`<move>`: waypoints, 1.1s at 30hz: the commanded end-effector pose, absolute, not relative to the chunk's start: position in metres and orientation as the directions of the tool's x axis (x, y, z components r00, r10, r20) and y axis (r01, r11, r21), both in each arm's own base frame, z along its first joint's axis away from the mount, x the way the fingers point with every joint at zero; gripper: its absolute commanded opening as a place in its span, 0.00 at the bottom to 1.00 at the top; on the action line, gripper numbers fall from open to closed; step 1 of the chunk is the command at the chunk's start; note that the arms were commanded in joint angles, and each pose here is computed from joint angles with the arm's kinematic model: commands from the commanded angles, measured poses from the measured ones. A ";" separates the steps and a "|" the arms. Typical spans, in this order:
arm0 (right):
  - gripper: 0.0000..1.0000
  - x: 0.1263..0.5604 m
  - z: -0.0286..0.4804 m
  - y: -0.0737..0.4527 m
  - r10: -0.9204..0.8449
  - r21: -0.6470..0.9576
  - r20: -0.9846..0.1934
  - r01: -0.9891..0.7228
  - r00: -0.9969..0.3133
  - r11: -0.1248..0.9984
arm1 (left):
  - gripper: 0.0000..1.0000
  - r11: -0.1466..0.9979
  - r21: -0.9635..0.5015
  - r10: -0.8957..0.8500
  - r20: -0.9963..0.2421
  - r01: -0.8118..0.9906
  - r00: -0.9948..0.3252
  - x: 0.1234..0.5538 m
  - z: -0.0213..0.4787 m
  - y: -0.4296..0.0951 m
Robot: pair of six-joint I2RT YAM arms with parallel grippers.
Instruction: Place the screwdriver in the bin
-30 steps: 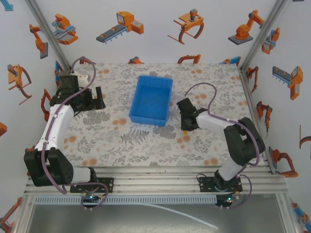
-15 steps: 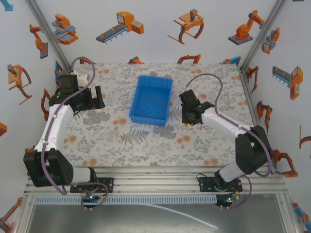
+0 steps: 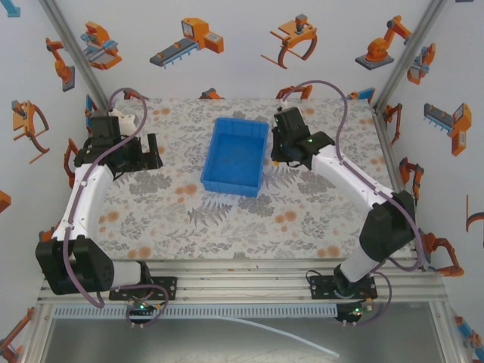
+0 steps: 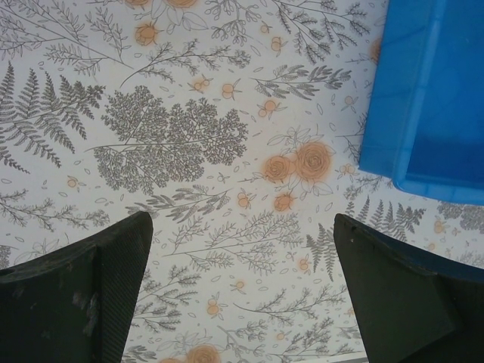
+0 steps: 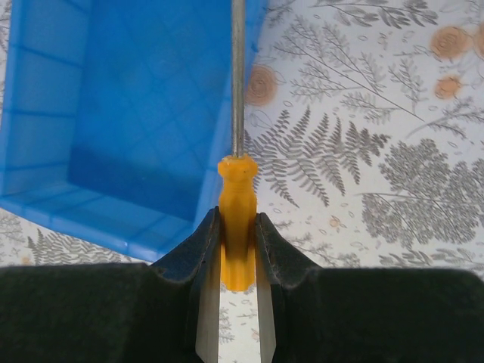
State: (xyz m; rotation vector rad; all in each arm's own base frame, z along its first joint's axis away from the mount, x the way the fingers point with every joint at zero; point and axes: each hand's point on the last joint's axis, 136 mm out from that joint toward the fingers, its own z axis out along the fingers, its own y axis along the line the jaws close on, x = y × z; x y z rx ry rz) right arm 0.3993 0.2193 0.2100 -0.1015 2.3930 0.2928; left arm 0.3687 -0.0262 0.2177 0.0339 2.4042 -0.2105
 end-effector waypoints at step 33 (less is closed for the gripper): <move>0.19 0.445 0.079 0.362 -0.071 0.268 -0.509 -0.237 -0.858 0.934 | 0.97 0.985 -0.122 0.000 -0.698 0.119 -0.716 0.359 0.241 -0.030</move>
